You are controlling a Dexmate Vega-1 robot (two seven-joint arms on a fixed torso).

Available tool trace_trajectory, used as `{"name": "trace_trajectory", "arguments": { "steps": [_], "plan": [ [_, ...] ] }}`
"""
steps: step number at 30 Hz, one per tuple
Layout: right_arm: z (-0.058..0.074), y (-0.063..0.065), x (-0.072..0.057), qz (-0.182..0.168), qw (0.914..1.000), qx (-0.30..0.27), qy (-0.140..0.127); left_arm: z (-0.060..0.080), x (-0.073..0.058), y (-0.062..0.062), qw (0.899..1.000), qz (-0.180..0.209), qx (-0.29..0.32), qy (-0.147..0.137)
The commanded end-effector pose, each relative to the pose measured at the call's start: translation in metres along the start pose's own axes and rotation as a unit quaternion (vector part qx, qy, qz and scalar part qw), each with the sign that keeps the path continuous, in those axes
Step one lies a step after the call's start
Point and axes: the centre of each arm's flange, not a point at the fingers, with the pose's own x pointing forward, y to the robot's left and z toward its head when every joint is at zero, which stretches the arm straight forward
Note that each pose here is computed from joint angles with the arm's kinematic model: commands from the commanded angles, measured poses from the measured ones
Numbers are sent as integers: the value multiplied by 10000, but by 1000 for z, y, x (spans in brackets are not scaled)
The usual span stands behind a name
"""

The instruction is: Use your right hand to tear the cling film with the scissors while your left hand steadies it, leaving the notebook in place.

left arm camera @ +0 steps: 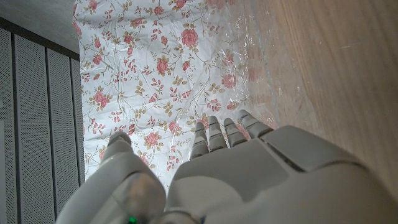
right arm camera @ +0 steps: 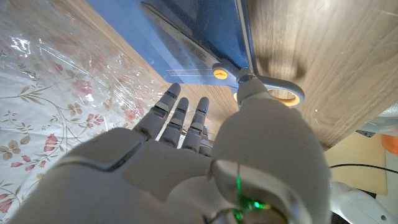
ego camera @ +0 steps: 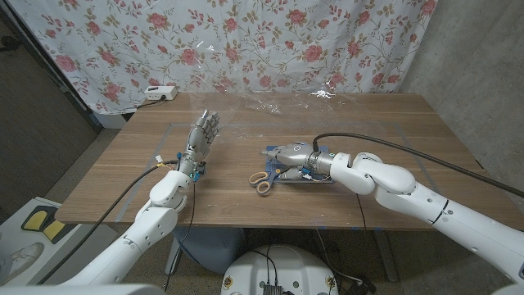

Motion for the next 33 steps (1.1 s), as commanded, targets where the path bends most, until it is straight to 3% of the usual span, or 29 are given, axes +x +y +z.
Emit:
{"name": "trace_trajectory", "arguments": {
  "steps": [1, 11, 33],
  "plan": [
    [4, 1, -1, 178, 9998, -63, 62, 1, 0, 1, 10000, -10, -6, 26],
    [6, 6, 2, 328, 9992, -150, 191, 1, 0, 0, 10000, -17, -10, 24],
    [11, 14, 3, 369, 9991, -157, 143, -3, 0, 0, 9999, 29, -130, 28]
  ]
}}
